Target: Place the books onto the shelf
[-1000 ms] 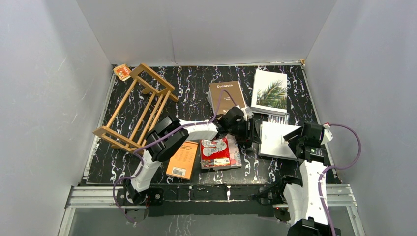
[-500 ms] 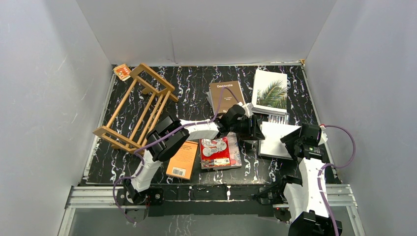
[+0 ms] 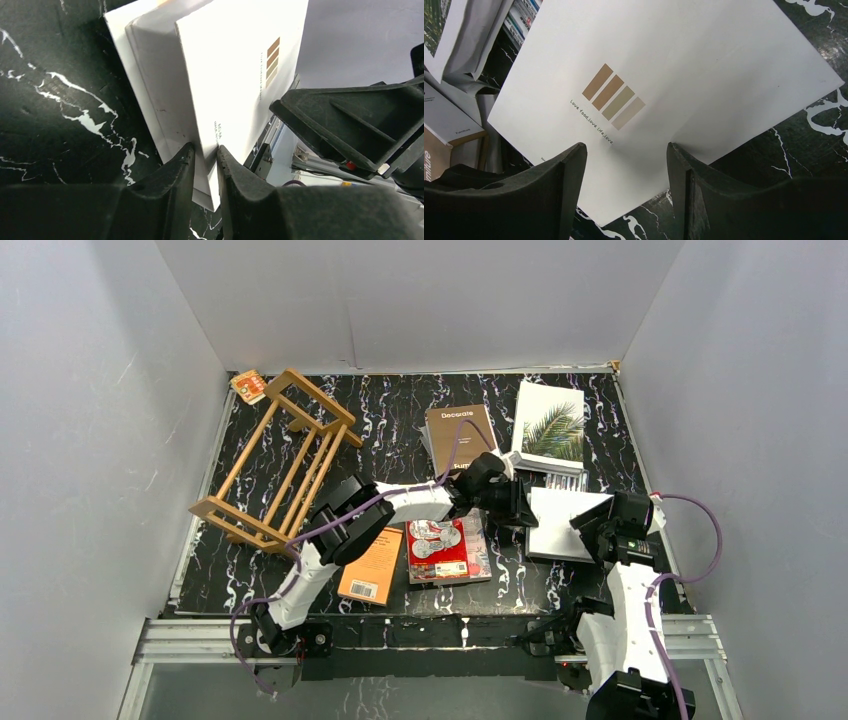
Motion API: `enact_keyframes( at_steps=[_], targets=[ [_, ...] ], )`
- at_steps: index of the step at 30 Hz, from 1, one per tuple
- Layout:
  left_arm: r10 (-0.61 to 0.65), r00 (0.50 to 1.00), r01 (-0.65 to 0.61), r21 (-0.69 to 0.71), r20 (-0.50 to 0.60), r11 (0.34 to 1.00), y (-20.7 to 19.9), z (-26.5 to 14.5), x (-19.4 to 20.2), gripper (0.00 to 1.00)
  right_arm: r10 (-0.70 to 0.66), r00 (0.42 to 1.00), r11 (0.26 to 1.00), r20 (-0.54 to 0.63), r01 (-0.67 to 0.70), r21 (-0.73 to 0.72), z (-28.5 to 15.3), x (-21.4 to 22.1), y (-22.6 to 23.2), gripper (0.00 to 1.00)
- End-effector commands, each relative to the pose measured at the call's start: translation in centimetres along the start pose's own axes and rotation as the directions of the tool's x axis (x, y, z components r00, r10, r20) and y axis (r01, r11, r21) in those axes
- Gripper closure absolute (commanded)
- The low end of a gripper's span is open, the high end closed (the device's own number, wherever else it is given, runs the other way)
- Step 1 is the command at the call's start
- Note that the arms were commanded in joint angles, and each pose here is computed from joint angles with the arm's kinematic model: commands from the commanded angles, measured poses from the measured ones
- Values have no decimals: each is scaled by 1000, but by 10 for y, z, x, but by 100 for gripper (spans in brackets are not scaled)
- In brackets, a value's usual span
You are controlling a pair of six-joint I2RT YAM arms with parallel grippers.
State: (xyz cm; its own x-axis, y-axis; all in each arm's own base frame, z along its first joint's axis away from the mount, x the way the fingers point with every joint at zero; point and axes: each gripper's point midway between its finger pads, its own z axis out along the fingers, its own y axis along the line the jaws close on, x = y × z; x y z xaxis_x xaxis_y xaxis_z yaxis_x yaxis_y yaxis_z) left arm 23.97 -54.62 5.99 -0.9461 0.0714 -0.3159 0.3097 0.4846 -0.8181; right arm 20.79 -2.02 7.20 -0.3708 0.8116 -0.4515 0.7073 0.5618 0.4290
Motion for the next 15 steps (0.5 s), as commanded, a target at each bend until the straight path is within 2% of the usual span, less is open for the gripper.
enact_keyframes(
  at_steps=[1,6,15],
  targets=[
    [29,1000,-29,-13,-8,999,-9,-3,-2,82,14,1000,1000,-16,-14,-2,5,5,-2,31],
    [65,998,-65,-11,11,998,-19,-11,-14,100,13,1000,1000,-15,-13,-28,1,4,4,28],
    [-44,999,41,77,32,996,-25,-34,-45,100,-26,999,991,-35,21,-131,-16,6,21,21]
  ],
)
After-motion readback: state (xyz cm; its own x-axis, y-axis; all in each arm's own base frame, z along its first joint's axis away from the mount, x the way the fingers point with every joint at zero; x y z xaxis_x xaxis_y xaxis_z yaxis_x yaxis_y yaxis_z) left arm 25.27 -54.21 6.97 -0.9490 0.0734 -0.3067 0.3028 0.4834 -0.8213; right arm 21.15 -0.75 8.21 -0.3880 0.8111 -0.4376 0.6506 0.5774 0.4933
